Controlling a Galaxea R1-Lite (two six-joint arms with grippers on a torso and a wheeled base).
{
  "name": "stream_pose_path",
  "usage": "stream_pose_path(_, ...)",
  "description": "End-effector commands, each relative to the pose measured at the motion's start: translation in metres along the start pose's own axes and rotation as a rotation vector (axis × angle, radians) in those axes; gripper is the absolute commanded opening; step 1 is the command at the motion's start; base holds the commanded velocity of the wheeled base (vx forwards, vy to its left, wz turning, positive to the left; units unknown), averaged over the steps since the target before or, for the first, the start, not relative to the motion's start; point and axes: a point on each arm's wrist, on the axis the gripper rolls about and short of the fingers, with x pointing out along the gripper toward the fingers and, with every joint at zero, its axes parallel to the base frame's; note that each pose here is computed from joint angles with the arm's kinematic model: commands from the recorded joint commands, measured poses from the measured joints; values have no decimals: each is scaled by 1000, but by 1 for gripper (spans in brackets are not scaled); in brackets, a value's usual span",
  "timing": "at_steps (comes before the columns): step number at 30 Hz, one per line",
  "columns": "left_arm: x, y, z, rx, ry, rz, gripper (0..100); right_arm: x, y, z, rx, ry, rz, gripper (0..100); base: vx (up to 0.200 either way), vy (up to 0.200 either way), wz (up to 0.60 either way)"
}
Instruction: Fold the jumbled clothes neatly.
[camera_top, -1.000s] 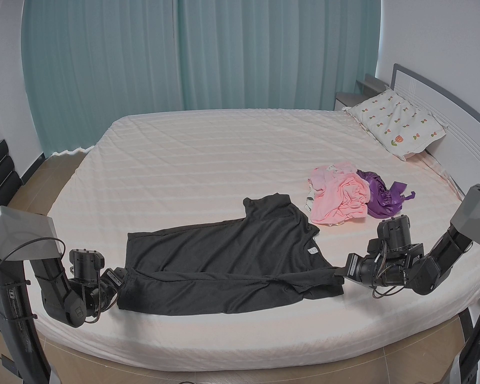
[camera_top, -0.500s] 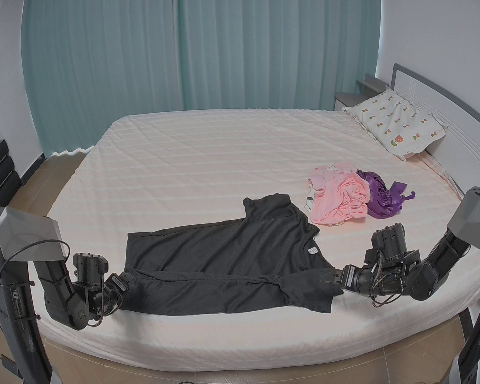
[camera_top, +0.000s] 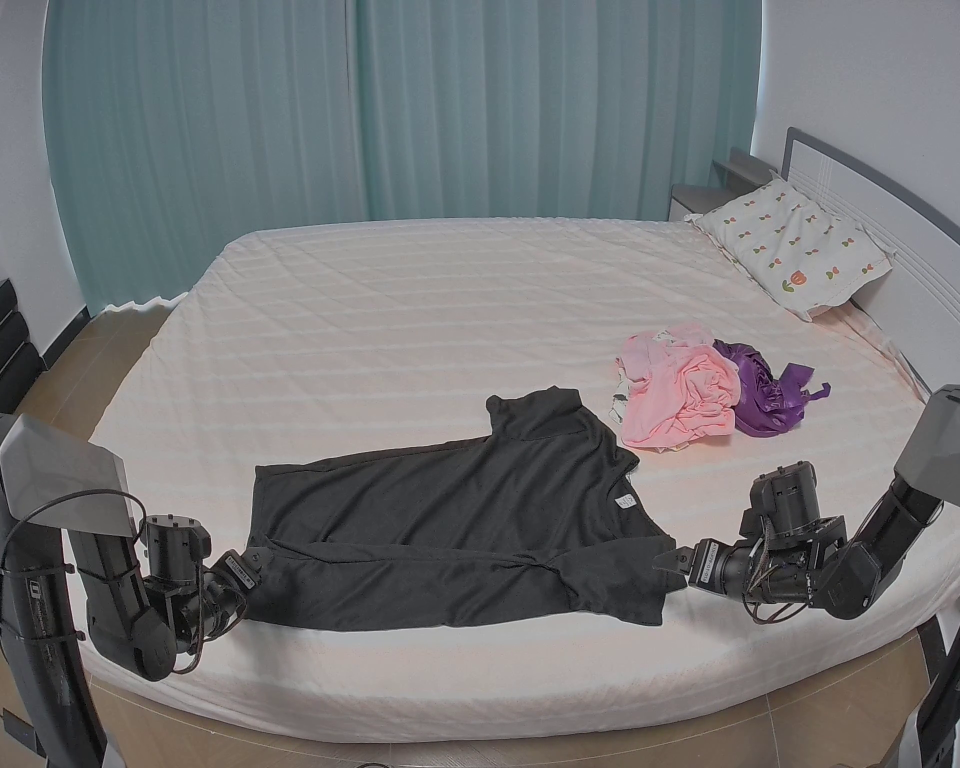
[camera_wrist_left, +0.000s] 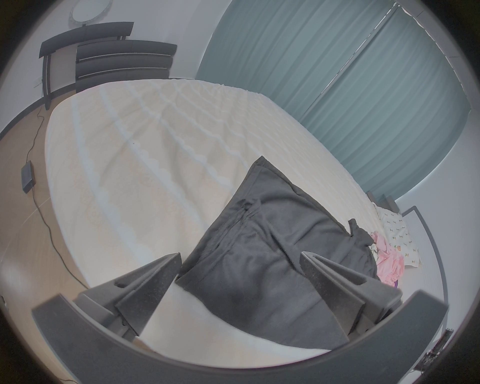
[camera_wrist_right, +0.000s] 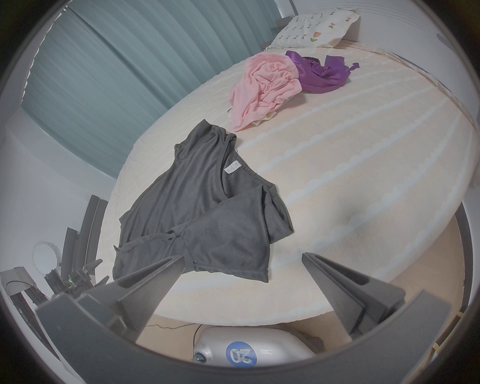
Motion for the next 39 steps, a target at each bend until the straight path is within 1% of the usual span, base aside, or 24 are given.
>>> stream_pose_path(1,-4,16,-15,15,45,62,100,-3,-8,-4,12,-13,-8,100,0,0,0)
stream_pose_path(2,-4,18,-18,14,46,64,100,-3,-8,-3,13,-20,-6,100,0,0,0)
stream_pose_path(7,-5,20,-19,8,22,41,100,-6,-6,0,13,-40,9,100,200,0,0)
stream_pose_path(11,-8,20,-18,5,9,27,100,-14,-12,4,28,-62,-2,100,200,0,0)
stream_pose_path(15,-8,18,-16,1,1,18,100,-20,-14,8,36,-85,3,100,0,0,0)
stream_pose_path(18,-10,18,-6,-19,-36,4,100,-19,-12,8,33,-83,8,100,0,0,0)
stream_pose_path(24,-21,11,2,-10,-72,-29,100,-15,-7,15,31,-102,32,100,0,0,0)
stream_pose_path(28,-21,16,-3,49,-47,-1,100,-4,0,12,12,-84,38,100,0,0,0)
stream_pose_path(29,-20,17,-4,50,-44,1,100,-4,0,12,12,-84,38,100,0,0,0)
stream_pose_path(31,-15,23,-7,59,-12,14,100,-4,2,12,6,-84,51,100,0,0,0)
stream_pose_path(33,-12,28,-9,61,29,0,100,-3,4,15,5,-91,62,100,0,0,0)
stream_pose_path(34,-11,29,-9,62,36,-3,100,-3,4,15,5,-92,63,100,0,0,0)
stream_pose_path(35,-11,32,-6,65,57,-35,100,-3,5,15,2,-88,68,100,0,0,0)
stream_pose_path(37,-14,38,-3,92,87,-64,100,-3,5,13,-2,-74,78,100,0,0,0)
stream_pose_path(39,-15,46,-2,137,114,-72,100,-3,5,11,-7,-63,82,100,0,0,0)
